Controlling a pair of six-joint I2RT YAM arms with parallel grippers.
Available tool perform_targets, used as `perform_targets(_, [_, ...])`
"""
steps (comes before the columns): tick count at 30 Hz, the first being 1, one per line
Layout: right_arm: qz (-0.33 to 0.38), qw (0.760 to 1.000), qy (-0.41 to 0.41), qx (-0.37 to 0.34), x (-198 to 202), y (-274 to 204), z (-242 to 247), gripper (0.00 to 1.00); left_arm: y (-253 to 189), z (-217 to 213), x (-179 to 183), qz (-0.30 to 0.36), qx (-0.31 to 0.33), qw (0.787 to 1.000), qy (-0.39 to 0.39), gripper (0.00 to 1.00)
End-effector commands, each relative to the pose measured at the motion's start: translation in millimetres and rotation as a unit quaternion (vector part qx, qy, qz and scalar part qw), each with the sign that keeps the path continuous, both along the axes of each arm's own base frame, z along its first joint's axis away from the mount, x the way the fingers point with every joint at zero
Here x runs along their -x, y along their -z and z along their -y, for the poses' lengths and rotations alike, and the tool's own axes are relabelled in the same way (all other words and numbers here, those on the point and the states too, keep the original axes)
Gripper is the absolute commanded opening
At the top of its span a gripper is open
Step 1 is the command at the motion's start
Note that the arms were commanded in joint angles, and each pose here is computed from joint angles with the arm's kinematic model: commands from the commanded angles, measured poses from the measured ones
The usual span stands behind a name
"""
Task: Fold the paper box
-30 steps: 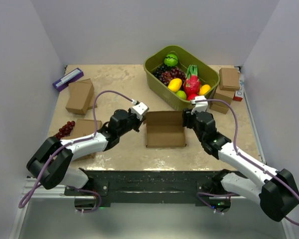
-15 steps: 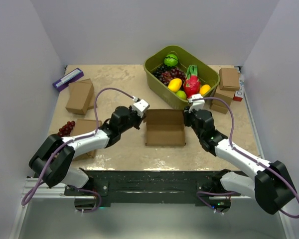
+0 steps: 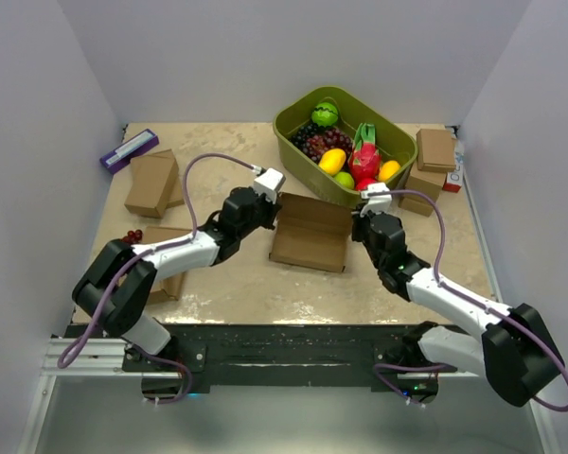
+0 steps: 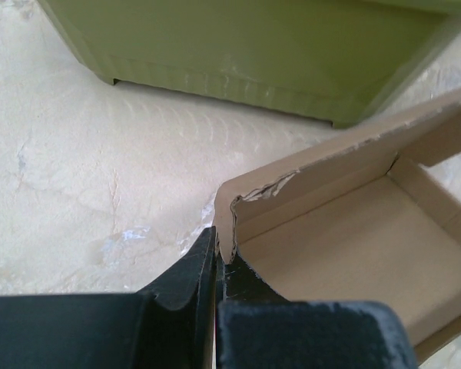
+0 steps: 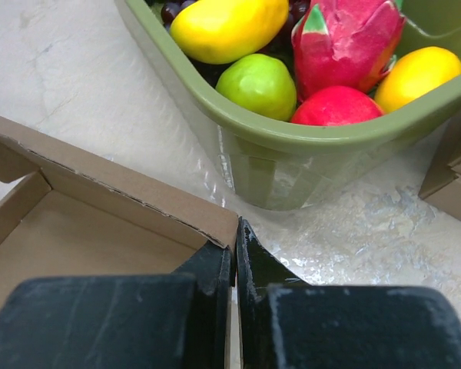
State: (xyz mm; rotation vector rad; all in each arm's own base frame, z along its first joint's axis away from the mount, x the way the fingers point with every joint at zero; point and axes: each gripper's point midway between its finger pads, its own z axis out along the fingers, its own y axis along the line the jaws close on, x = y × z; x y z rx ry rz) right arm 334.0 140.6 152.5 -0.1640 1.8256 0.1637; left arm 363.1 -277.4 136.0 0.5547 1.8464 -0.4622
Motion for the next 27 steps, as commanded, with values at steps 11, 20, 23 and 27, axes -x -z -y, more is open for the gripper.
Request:
perform_targets(11, [0.075, 0.994, 0.052, -0.054, 5.4, -26.2, -13.4, 0.0, -12.2, 58.2, 16.0, 0.062, 0.069, 0.995, -0.03, 0.0])
perform_targets(20, [0.062, 0.995, 0.056, -0.05, 10.9, -11.5, -14.5, 0.0, 19.2, 61.8, 42.9, 0.047, 0.084, 0.994, -0.06, 0.0])
perform_targets(23, [0.058, 0.995, 0.055, -0.051, 11.7, -7.0, -16.0, 0.0, 22.1, 71.3, 48.6, 0.033, 0.102, 0.993, -0.056, 0.0])
perform_targets(27, [0.052, 0.996, 0.053, -0.049, 12.2, -1.9, -19.8, 0.0, 20.1, 88.7, 56.5, 0.018, 0.126, 0.991, -0.044, 0.0])
